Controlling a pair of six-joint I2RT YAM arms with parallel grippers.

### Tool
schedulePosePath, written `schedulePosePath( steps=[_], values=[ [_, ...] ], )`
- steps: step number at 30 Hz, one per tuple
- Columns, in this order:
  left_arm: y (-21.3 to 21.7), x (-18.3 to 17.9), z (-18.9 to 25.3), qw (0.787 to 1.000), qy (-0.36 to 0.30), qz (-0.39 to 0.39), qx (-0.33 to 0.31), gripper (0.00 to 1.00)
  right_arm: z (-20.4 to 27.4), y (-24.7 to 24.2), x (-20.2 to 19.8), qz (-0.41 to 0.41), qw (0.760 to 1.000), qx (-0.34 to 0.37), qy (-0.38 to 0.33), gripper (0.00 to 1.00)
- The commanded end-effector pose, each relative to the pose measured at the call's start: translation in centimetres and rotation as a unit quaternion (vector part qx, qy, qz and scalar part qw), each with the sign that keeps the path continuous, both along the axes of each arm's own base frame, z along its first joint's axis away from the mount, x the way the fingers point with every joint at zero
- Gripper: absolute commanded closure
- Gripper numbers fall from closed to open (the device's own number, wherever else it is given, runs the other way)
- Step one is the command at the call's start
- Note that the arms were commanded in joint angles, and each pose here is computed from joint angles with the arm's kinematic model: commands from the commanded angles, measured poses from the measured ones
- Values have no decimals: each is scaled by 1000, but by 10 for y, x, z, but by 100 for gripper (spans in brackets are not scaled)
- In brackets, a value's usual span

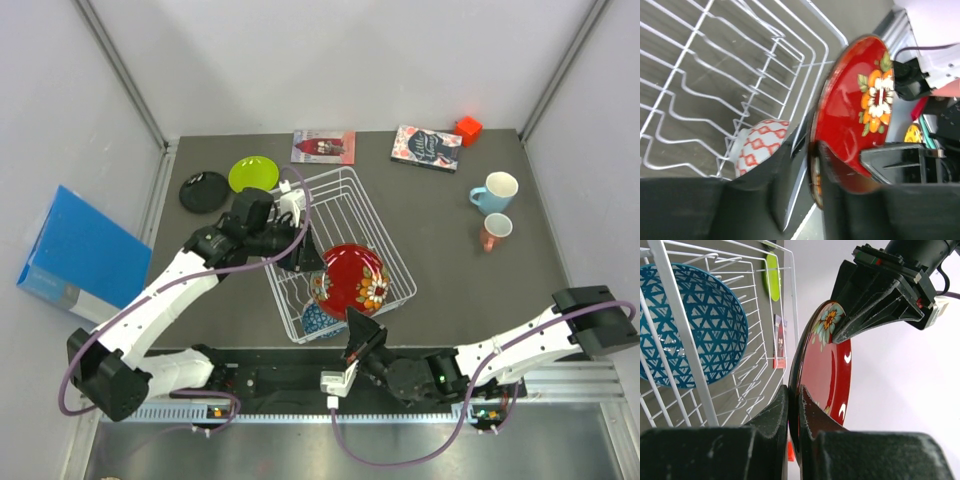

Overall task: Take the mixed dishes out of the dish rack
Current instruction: Place the plate at the center of the board.

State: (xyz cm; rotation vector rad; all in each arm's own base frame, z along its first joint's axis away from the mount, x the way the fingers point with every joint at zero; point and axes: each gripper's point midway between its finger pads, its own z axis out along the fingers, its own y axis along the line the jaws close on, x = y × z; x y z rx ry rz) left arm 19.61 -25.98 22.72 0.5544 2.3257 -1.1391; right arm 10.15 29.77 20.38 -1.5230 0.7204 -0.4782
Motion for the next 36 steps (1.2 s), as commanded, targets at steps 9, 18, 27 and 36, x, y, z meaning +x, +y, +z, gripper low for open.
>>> schedulePosePath(
  steps=[9,18,27,36],
  values=[
    [-13,-7,9,999,-24,-31,-35,100,40,0,-1,-12,995,100,21,100],
    [-6,10,24,998,-63,14,-29,100,46,-7,5,-50,990,131,26,1],
    [42,60,74,975,-124,180,-29,100,88,-39,13,-107,952,273,90,0],
    [202,128,71,837,-99,537,26,100,146,-75,26,-155,810,505,256,0]
  ],
)
